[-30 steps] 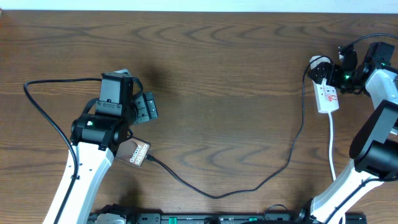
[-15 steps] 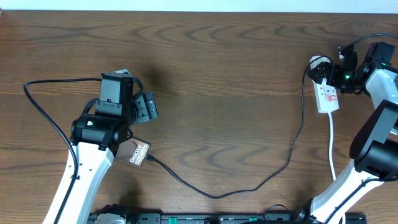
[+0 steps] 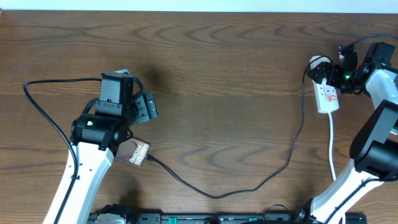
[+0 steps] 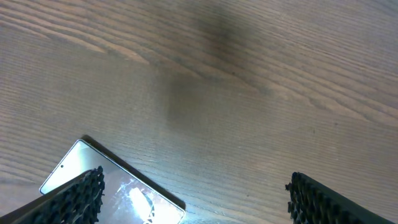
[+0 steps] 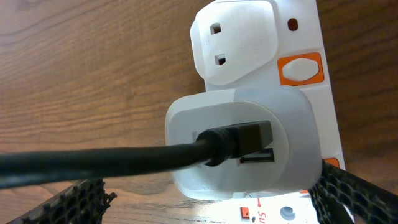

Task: Plug charger to phone and switch on socket
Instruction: 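Hold the right gripper down on the power strip switch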

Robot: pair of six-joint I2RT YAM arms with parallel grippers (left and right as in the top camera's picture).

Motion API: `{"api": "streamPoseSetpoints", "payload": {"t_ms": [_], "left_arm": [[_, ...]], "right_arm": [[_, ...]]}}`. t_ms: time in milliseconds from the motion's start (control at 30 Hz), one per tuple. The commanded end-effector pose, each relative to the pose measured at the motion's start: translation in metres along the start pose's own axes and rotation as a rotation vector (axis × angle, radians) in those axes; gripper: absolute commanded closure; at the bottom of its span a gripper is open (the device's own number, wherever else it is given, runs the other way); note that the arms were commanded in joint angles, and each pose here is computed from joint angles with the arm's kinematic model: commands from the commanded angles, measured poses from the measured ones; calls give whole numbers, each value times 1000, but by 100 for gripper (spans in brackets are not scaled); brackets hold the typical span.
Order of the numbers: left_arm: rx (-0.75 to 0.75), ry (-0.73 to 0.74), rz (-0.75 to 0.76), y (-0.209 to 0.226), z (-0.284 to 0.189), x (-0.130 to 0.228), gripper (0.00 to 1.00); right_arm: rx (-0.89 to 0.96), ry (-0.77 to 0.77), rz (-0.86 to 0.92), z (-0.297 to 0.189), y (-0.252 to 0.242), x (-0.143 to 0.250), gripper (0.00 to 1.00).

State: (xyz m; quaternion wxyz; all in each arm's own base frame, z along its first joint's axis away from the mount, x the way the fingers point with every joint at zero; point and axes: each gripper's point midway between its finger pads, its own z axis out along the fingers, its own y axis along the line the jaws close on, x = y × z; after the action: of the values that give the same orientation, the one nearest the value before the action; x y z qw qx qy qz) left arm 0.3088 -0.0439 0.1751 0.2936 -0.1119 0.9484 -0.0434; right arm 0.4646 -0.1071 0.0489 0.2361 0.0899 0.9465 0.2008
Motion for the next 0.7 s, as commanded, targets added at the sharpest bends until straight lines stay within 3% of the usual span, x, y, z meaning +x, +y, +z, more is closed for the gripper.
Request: {"api": "streamPoseSetpoints", "payload": {"t_ms": [0, 667], "left_arm": [[-12, -22, 20, 0, -3, -7, 7], [-12, -22, 20, 0, -3, -7, 7]], "right_arm": [[-171, 83, 38, 24, 38, 26, 1], [-181, 116, 48, 36, 44, 45, 1]]}}
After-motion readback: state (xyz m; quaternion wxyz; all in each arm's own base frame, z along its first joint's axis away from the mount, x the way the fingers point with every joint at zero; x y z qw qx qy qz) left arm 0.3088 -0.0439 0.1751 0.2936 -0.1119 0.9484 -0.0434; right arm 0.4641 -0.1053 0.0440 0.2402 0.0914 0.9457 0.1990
